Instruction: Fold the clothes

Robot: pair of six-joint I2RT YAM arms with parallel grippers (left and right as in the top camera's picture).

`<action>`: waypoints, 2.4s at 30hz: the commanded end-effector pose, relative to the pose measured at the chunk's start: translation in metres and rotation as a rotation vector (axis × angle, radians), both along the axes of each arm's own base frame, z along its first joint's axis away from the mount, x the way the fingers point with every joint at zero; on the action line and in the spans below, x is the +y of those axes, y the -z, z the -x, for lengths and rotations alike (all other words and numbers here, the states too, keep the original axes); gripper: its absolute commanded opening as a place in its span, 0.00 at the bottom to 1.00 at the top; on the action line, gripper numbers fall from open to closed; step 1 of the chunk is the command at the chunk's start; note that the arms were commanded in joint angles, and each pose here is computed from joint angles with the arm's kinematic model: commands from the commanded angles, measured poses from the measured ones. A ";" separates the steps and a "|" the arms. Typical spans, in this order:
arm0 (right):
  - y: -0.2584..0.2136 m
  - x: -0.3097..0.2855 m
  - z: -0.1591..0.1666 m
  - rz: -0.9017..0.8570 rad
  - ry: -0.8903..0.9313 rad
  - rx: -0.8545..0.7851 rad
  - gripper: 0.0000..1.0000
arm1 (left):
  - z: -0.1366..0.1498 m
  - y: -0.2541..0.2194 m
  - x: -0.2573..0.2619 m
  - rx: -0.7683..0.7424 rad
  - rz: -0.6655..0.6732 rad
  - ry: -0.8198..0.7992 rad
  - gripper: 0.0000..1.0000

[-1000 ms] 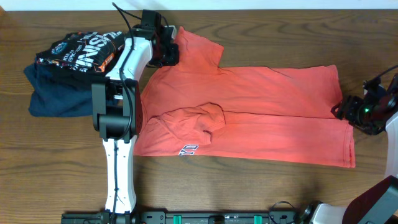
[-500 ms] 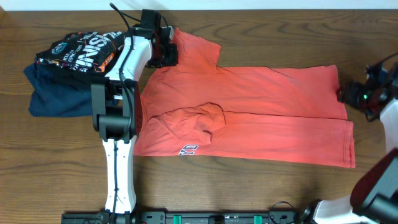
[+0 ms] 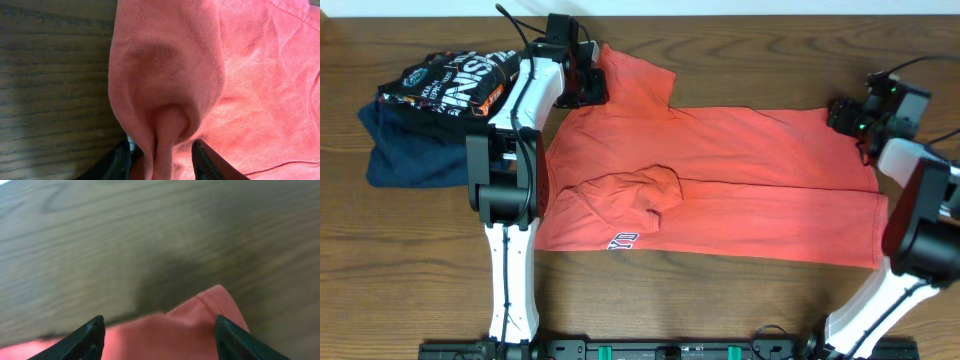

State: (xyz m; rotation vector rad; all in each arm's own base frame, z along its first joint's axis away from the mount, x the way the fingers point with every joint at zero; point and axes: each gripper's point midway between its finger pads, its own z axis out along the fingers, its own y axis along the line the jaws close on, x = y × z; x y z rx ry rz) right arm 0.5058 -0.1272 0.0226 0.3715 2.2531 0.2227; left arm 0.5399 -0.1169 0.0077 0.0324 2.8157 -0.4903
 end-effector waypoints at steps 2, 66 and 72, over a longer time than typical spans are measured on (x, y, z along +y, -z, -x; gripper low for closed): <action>0.020 -0.003 -0.007 -0.036 0.040 -0.011 0.68 | 0.012 0.031 0.016 0.074 -0.063 -0.029 0.43; 0.022 -0.026 0.002 0.057 0.083 0.112 0.46 | 0.019 0.033 0.017 0.100 -0.067 -0.027 0.43; 0.025 -0.036 0.006 0.058 0.165 0.134 0.16 | 0.019 0.033 0.017 0.100 -0.067 -0.027 0.43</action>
